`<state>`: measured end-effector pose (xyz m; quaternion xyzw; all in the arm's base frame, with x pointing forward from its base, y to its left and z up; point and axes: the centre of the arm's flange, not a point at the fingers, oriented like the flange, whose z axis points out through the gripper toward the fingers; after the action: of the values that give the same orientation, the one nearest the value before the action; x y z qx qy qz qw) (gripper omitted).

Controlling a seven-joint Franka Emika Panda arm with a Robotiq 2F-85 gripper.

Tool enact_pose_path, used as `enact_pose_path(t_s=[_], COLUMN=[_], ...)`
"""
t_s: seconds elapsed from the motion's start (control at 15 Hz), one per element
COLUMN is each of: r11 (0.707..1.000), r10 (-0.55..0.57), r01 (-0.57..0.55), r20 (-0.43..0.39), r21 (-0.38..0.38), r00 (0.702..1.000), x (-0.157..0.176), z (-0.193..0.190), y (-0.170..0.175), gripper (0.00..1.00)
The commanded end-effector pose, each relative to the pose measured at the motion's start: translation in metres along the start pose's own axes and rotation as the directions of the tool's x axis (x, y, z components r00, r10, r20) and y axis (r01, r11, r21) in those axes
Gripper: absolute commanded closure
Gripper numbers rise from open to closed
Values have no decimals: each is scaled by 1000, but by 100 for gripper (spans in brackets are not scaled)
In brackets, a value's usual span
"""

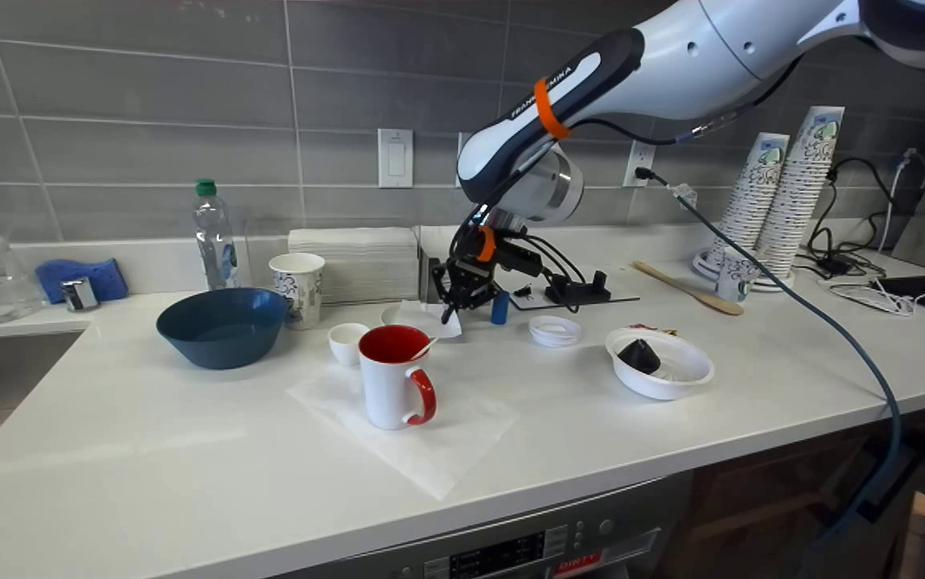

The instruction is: Shift a serviette to the right

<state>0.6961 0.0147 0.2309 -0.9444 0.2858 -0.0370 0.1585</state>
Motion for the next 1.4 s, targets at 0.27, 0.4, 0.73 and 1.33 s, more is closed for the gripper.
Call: enact_pose_path(t_s=[0.27,0.4,0.73,1.33], r11=[1000,1000,1000,1000], r10=[4,4,5,-2], r01=[-4,-4,-4,3], r20=[22,22,24,9], r21=[-9,-11,-28,-30], r00=[1000,1000,1000,1000], x=[2,1,-5,-7], z=[3,2,-3,-14], y=[-2,-2,-3,-7], gripper=[83,88,69,95])
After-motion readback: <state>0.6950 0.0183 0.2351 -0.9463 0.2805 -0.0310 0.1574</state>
